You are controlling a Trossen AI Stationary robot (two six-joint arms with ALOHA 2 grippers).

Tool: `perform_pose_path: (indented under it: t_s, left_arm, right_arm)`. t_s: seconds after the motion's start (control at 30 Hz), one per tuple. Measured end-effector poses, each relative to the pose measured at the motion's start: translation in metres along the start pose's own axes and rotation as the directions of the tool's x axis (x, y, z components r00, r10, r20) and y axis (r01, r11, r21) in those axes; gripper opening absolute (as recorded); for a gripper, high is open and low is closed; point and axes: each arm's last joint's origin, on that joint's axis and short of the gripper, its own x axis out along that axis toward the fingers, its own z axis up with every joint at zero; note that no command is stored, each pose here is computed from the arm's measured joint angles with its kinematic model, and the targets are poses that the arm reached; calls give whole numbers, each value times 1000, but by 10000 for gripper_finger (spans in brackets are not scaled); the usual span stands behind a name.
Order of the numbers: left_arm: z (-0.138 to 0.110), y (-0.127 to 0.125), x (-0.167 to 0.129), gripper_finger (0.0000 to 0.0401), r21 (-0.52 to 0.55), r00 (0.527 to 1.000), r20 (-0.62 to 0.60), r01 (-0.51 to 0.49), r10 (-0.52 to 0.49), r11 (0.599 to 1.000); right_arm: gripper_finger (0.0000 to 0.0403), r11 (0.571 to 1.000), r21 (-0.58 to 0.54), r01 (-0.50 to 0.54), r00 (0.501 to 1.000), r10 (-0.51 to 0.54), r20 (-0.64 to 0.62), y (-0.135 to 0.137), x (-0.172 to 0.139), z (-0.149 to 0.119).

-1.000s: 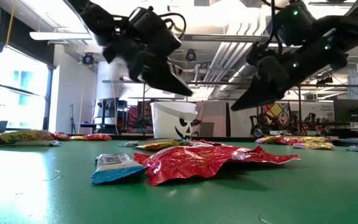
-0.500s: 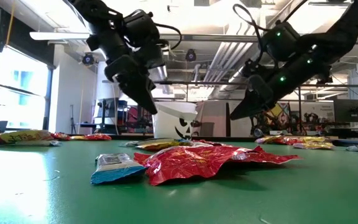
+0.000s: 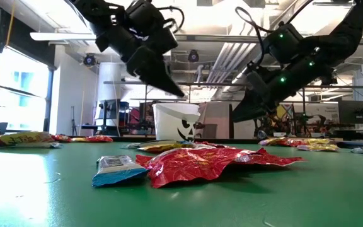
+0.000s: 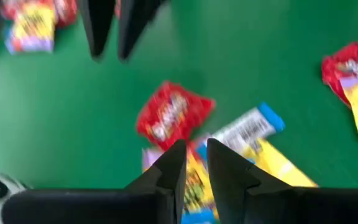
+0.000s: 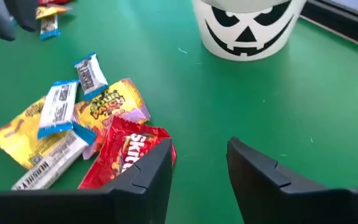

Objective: Sort candy by brand, put in halloween buckets
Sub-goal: Put the red candy into the green bucket

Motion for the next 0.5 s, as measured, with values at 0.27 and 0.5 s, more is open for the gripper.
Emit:
perform_pose_path:
  t_s: [0.27,0.5]
  left_arm:
    - [0,-8,2,50,148,999,-18,32,-30,989]
    - [10,-28,6,85,195,998,14,62,-66,979]
  right_arm:
    - [145,1000,21,0,1000,0,2,6,-1,-1]
    - [145,994,-60,-93,995,96,40,29,-4,-2]
